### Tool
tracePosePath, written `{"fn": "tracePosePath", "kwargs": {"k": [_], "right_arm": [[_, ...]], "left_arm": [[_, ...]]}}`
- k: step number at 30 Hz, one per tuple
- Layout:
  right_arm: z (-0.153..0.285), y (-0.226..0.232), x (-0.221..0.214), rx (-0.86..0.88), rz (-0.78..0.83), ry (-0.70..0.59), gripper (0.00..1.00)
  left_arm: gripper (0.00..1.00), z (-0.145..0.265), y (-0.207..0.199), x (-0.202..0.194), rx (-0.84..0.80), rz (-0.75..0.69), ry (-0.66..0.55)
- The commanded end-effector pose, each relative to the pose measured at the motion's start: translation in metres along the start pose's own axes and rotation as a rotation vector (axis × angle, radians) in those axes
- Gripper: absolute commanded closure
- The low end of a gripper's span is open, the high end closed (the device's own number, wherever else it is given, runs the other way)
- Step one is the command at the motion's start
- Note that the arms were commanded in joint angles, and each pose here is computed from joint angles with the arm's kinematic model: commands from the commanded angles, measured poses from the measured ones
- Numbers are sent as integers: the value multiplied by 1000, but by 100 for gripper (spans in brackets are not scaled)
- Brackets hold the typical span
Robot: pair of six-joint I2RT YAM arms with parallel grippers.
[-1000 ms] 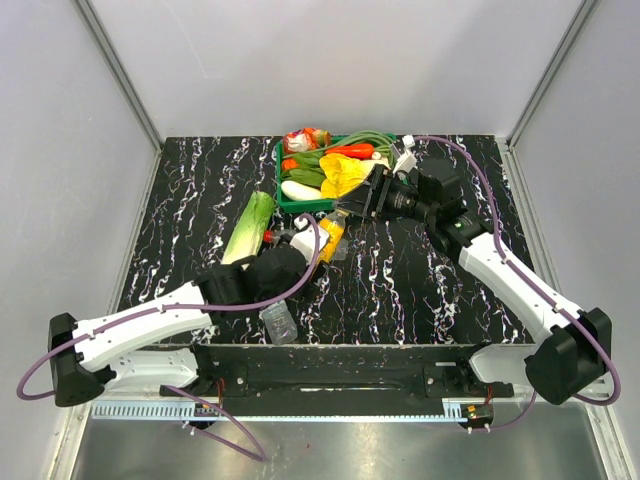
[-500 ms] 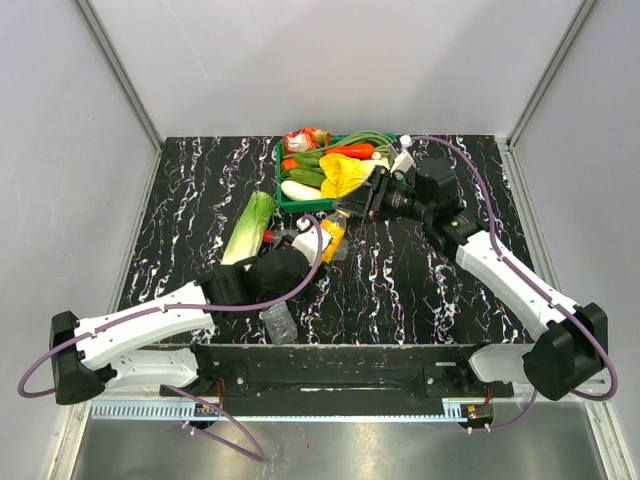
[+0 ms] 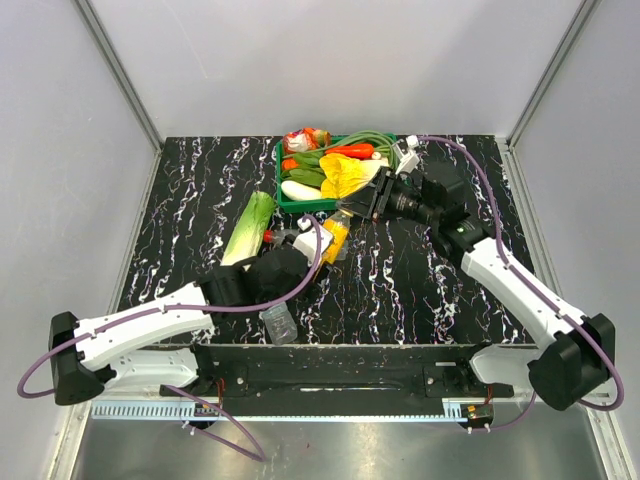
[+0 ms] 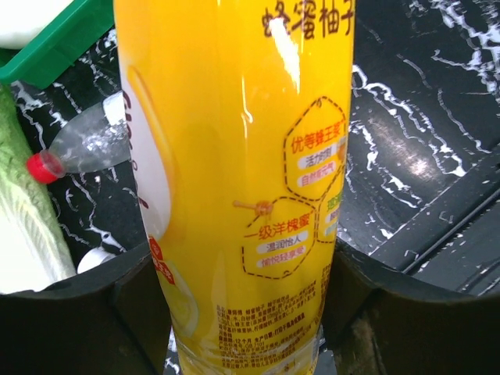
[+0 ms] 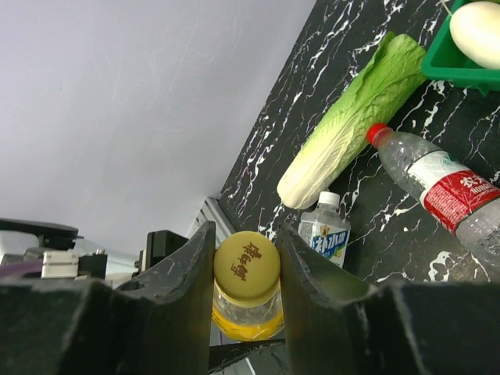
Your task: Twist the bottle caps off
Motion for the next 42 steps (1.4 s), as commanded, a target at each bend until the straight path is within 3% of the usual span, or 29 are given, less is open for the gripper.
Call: {"fn": "tracePosePath", "kwargs": {"k": [1,18,33,42], "right_arm": [[17,34,17,118,125,-82,100],[49,80,17,365,309,-121,100],[95,127,12,595,528,-163,100],[114,144,12,673,611,-213,100]], "left_arm": [[100,5,-24,24,-172,63,-100],[100,43,-59,28,-797,127,-85],[100,107,-98,40,-1307,35,-101],[100,126,-105,48,-1419,26,-94]]}}
Point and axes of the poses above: each gripper's point midway between its finger pads, its own z axis back along the fingers, its own y axis along the line the jaws close on, x = y × z, the point moved 3 cm from there along z, back along the fingers, and after that the axes turned 15 degrees about z, right-handed, at the moved point
